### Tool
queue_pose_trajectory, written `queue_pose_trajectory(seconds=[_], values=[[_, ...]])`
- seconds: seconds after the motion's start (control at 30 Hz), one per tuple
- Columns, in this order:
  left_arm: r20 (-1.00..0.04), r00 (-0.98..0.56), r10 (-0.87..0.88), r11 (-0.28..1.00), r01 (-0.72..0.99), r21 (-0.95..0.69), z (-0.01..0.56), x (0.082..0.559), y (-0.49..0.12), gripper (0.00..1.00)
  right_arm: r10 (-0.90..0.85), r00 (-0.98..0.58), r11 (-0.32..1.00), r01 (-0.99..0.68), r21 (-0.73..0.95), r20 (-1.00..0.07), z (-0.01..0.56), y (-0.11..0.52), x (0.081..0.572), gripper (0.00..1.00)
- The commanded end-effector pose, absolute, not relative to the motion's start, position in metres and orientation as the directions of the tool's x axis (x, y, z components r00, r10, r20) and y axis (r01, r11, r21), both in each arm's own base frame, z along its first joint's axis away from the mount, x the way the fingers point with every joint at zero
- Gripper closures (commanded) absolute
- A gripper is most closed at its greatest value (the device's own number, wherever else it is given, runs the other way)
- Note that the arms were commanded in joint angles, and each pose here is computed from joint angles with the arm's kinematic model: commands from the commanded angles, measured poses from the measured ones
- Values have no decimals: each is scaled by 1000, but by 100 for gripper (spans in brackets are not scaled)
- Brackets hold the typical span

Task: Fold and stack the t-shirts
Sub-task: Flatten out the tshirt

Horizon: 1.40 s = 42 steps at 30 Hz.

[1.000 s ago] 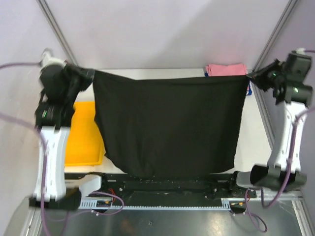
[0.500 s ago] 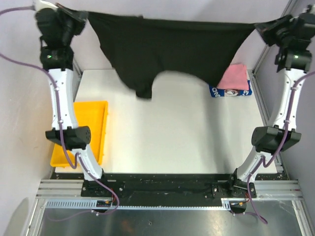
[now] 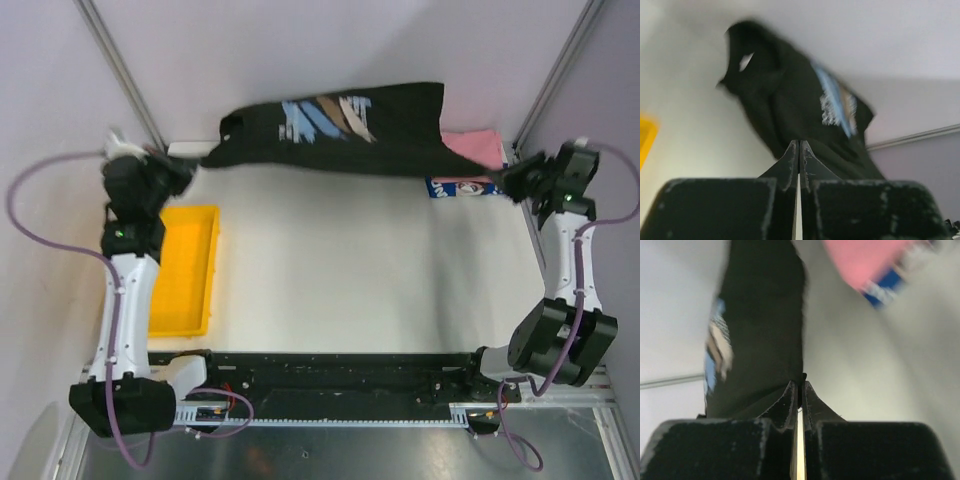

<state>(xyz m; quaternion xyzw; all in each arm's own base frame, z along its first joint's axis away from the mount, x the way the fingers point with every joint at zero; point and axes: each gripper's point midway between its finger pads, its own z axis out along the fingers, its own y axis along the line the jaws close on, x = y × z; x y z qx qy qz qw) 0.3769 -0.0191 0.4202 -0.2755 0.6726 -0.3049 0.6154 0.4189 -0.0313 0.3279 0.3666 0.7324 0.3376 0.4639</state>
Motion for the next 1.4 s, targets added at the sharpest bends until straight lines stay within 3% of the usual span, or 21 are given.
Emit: queue_pose_trajectory(seconds=[0.0, 0.2, 0.37, 0.73, 0.97, 1.23, 1.37], values=[[-579, -263, -772, 633, -231, -739, 270, 346, -18, 100, 827, -406, 544, 407, 734, -388, 224, -30, 369, 100], [-428, -435, -792, 600, -424, -678, 120, 276, -33, 100, 843, -474, 519, 596, 613, -254, 129, -26, 308, 100], [-343, -498, -797, 592, -531, -606, 71, 236, -37, 100, 874, -462, 474, 739, 480, -152, 86, -30, 266, 100], [-331, -422, -844, 536, -675, -507, 80, 199, -20, 100, 930, -363, 362, 882, 303, -54, 66, -40, 207, 100], [-342, -416, -842, 538, -692, -481, 90, 190, -17, 100, 936, -336, 352, 876, 330, -108, 78, -47, 205, 100], [-383, -503, -774, 633, -615, -470, 100, 197, -30, 100, 923, -344, 385, 827, 409, -172, 90, -44, 226, 100], [-324, -541, -776, 629, -620, -470, 83, 185, -51, 100, 909, -375, 416, 822, 388, -181, 85, -37, 230, 100]])
